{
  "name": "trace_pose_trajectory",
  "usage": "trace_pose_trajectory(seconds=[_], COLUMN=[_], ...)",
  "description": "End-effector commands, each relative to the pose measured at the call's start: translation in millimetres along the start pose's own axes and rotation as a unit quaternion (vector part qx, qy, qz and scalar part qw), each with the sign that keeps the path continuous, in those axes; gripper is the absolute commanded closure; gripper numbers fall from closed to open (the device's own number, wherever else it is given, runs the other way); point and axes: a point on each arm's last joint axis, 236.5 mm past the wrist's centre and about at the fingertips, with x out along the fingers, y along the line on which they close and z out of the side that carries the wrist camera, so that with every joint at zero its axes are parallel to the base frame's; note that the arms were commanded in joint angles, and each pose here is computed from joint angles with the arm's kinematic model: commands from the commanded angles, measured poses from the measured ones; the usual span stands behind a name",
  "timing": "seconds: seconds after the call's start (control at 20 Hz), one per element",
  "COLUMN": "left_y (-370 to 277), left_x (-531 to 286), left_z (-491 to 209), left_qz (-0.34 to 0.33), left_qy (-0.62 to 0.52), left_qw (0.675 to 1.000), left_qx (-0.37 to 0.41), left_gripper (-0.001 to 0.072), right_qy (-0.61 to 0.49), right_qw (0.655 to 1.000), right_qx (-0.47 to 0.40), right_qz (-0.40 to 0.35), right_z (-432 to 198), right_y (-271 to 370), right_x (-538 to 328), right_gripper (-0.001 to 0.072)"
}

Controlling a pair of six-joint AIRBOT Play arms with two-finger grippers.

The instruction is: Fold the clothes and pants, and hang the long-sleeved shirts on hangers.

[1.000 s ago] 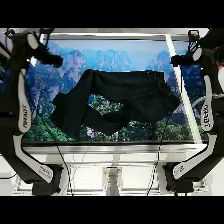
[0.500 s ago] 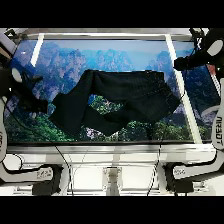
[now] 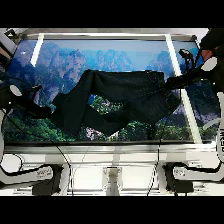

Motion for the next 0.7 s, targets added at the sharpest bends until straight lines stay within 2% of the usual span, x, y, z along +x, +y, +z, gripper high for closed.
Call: trace_pose_trajectory(seconds=[0.0, 0.1, 0.3, 0.5, 0.6, 0.65], left_y=[20.6, 22.2, -17.1, -21.7, -21.8, -21.7], left_x=[8.5, 11.7, 11.7, 23.0, 27.4, 27.9], left_z=[6.5, 5.4, 13.4, 5.5, 3.9, 3.7], left_qz=[-0.002, -0.029, -0.142, -0.162, -0.165, -0.166], left_qy=[-0.023, -0.027, -0.044, -0.017, -0.01, -0.01], left_qw=[0.999, 0.998, 0.989, 0.986, 0.986, 0.986], left_qx=[-0.027, -0.046, -0.02, -0.026, -0.028, -0.028], left_gripper=[0.0298, 0.0304, 0.0305, 0.0308, 0.0362, 0.0362], right_qy=[-0.017, -0.022, -0.024, -0.029, -0.031, -0.033], right_qw=[0.999, 0.998, 0.998, 0.998, 0.998, 0.998], right_qx=[0.016, 0.015, 0.01, -0.007, -0.016, -0.02], right_qz=[0.046, 0.052, 0.053, 0.056, 0.059, 0.059], right_z=[4.2, 6.0, 7.3, 12.6, 14.3, 15.6], right_y=[22.6, 26.5, 31.3, 45.5, 54.2, 56.8], right_x=[0.1, -2.4, -1.9, 2.3, 4.6, 5.4], right_gripper=[0.0402, 0.0402, 0.0402, 0.0402, 0.0402, 0.0402])
